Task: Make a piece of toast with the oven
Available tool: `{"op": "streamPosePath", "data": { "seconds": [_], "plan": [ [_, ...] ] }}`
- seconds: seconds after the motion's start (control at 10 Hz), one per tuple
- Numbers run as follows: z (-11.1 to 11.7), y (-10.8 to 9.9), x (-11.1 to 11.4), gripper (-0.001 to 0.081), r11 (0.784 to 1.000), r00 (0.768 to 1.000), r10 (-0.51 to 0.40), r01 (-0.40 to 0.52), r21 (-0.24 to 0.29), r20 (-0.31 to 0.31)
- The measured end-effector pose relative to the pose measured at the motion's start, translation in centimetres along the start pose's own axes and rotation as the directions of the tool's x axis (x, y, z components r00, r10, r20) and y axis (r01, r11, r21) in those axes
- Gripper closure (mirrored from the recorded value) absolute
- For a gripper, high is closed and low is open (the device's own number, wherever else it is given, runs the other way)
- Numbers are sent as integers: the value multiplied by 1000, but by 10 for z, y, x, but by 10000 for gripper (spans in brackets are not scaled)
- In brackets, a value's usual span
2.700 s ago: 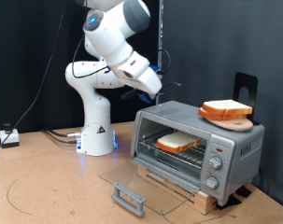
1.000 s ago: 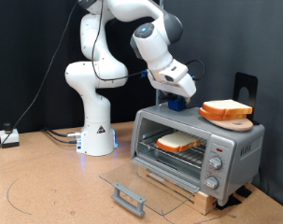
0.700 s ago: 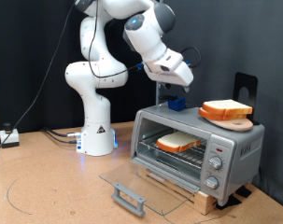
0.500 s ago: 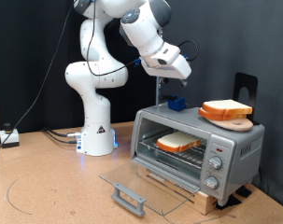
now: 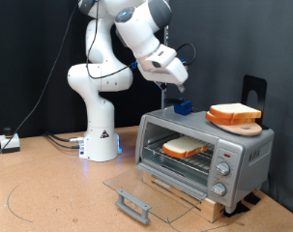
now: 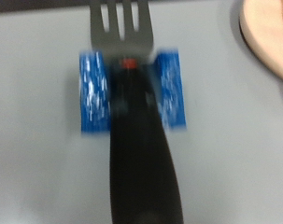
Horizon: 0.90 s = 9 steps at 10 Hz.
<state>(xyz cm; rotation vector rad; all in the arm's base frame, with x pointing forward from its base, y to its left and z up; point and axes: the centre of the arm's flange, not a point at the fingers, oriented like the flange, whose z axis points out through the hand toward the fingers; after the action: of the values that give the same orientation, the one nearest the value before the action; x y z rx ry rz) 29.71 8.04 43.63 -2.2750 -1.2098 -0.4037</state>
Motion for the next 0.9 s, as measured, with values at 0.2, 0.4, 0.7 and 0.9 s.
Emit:
{"op": "streamPosePath", "data": {
  "seconds": [0.2,0.4,0.7,0.9],
  "plan": [
    [-18,17,-18,-3,999,999,44,-45,-19,-10],
    [-35,33,-38,-3,997,997,75,-76,-19,-34],
    [-61,56,-66,-3,996,995,89,-90,-6,-35],
    [-77,72,-81,-3,994,994,105,-106,-4,-40]
  ]
}}
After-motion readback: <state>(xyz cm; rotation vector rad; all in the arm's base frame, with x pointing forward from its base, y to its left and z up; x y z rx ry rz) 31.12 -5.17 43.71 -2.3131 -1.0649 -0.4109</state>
